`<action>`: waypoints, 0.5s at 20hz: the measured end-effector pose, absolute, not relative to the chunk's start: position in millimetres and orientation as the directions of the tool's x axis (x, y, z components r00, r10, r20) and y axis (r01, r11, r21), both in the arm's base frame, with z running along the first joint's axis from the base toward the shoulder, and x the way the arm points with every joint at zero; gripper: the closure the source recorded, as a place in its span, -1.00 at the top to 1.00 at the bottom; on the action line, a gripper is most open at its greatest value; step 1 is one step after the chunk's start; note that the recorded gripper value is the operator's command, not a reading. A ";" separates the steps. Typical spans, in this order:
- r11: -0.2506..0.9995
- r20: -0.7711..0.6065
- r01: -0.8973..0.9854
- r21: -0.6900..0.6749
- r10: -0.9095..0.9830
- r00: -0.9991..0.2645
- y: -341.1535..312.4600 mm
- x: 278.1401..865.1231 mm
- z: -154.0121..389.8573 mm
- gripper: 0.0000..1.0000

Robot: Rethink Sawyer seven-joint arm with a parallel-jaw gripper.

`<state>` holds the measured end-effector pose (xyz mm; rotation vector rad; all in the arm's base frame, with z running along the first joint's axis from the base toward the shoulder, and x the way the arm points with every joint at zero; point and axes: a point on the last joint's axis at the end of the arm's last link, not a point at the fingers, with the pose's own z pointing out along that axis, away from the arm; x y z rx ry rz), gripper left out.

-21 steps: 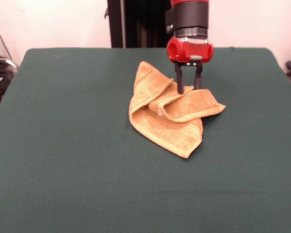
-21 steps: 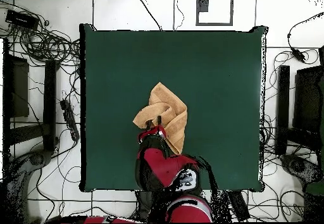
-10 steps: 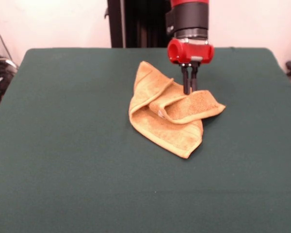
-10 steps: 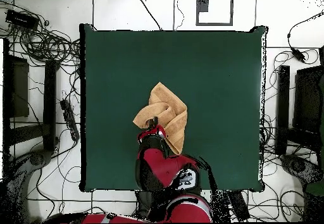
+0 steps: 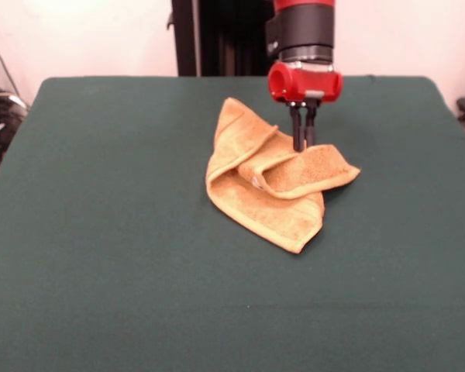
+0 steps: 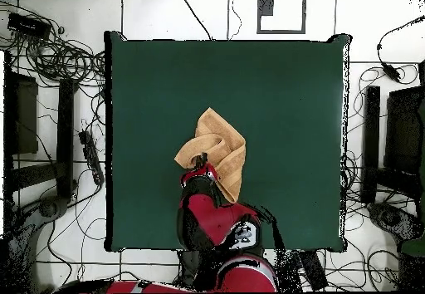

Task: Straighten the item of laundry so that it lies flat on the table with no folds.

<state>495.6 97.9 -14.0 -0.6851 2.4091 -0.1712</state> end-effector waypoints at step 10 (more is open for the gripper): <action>0.879 -0.523 -0.392 -0.272 -0.477 -0.707 76.3 516.0 8.5 -1.00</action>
